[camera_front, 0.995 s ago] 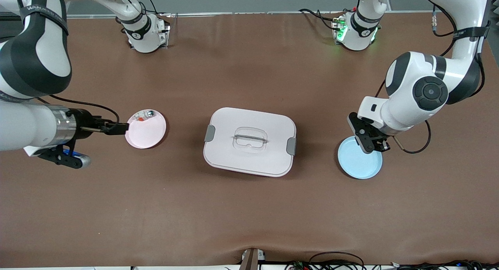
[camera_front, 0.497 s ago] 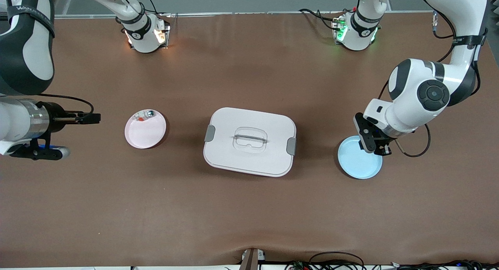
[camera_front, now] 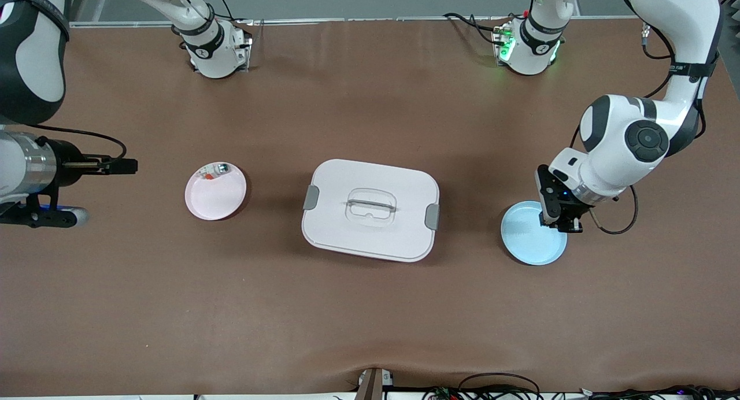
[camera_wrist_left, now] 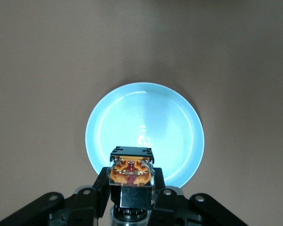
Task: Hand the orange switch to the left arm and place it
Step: 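Carry the switch to the blue plate while the right gripper withdraws, then lower the switch onto the blue plate and open the left gripper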
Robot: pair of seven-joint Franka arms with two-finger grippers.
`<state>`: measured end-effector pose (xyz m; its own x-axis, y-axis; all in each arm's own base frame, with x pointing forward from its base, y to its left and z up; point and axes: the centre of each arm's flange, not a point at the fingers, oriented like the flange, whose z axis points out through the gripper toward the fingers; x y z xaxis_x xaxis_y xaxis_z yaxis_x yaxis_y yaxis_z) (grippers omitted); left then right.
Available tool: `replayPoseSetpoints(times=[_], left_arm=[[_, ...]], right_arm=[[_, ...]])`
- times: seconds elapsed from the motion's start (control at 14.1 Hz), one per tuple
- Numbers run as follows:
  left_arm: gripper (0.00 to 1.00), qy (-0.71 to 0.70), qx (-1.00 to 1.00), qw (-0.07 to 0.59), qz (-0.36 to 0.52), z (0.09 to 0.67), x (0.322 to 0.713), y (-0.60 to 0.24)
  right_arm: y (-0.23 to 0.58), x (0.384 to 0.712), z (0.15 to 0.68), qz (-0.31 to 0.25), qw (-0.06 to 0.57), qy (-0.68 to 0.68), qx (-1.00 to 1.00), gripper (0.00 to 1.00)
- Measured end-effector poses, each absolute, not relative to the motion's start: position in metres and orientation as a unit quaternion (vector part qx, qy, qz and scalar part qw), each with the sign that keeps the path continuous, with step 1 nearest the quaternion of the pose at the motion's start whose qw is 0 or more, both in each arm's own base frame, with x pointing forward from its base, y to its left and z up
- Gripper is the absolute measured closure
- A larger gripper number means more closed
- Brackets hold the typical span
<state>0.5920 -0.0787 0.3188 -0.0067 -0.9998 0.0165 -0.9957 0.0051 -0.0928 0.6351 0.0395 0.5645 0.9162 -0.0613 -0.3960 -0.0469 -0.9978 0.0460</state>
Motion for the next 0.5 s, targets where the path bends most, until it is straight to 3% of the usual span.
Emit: replayPoseSetpoints(times=[0.5], left_arm=[[0.59, 0.737, -0.673, 0.027, -0.051, 0.274, 0.586, -0.068]], right_arm=[[0.029, 0.635, 0.565, -0.202, 0.028, -0.011, 0.979, 0.0]])
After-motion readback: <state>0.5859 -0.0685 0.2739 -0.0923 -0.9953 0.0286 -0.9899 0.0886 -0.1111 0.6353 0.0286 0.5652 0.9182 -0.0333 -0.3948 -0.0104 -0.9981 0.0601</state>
